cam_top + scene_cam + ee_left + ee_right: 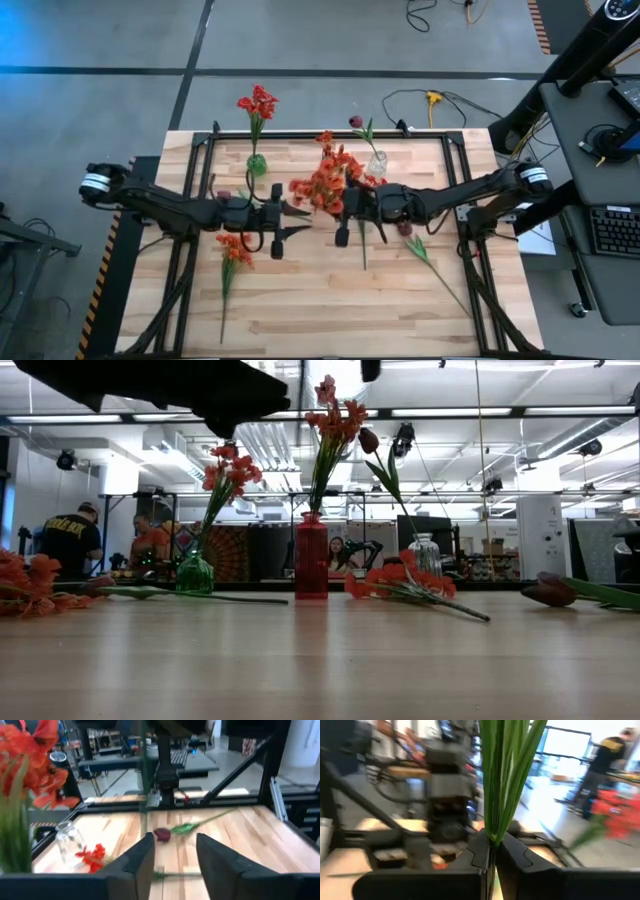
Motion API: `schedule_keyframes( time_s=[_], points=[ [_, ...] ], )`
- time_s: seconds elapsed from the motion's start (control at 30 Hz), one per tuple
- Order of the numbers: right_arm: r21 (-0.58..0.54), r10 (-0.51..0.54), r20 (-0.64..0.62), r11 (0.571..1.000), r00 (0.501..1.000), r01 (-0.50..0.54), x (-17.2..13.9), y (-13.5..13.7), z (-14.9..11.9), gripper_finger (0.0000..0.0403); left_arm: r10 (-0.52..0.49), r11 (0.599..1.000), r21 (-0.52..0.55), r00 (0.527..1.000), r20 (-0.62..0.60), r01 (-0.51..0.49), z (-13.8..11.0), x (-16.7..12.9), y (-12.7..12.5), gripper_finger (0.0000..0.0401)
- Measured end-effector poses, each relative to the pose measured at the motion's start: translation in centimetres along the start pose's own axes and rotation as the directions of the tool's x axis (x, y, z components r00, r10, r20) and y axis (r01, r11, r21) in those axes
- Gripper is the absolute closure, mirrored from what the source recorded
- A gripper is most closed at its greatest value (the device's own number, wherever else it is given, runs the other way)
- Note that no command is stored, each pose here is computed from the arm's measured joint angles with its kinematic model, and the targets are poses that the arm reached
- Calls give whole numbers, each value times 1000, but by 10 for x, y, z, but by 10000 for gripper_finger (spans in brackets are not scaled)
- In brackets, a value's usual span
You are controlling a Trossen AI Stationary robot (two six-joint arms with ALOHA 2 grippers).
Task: Sort flowers into vase by color
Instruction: Put the top orange flowers into the red vase
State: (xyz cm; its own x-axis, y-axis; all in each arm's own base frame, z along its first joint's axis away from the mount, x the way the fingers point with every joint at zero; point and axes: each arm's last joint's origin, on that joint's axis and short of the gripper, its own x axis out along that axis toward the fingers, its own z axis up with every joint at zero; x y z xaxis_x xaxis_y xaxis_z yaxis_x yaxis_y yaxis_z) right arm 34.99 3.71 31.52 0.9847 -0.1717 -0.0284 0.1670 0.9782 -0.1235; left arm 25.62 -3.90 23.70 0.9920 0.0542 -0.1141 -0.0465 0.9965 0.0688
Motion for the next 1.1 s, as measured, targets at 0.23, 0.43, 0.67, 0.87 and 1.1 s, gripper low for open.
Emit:
schedule_keyframes(
  time_s=[0.23, 0.43, 0.67, 0.87, 1.1],
  points=[
    [13, -96, -65, 995, 993, 97, -14, -6, -8, 390, 73, 994, 83, 997, -23, -71, 18, -33, 11, 223],
    [12, -209, -103, 977, 972, 212, -12, -8, -21, 390, 257, 951, 169, 966, 34, -259, 36, -62, 24, 221],
    [14, -190, 7, 982, 982, 190, -1, -5, -17, 390, 296, 933, 182, 949, 109, -312, 48, -83, 37, 232],
    [63, -145, 28, 988, 989, 143, 18, -15, -25, 390, 170, 965, 185, 980, 101, -186, 40, -82, 48, 250],
    [38, -169, 9, 985, 986, 168, 37, -20, -18, 390, 128, 980, 138, 987, 94, -140, 36, -80, 64, 268]
  ],
)
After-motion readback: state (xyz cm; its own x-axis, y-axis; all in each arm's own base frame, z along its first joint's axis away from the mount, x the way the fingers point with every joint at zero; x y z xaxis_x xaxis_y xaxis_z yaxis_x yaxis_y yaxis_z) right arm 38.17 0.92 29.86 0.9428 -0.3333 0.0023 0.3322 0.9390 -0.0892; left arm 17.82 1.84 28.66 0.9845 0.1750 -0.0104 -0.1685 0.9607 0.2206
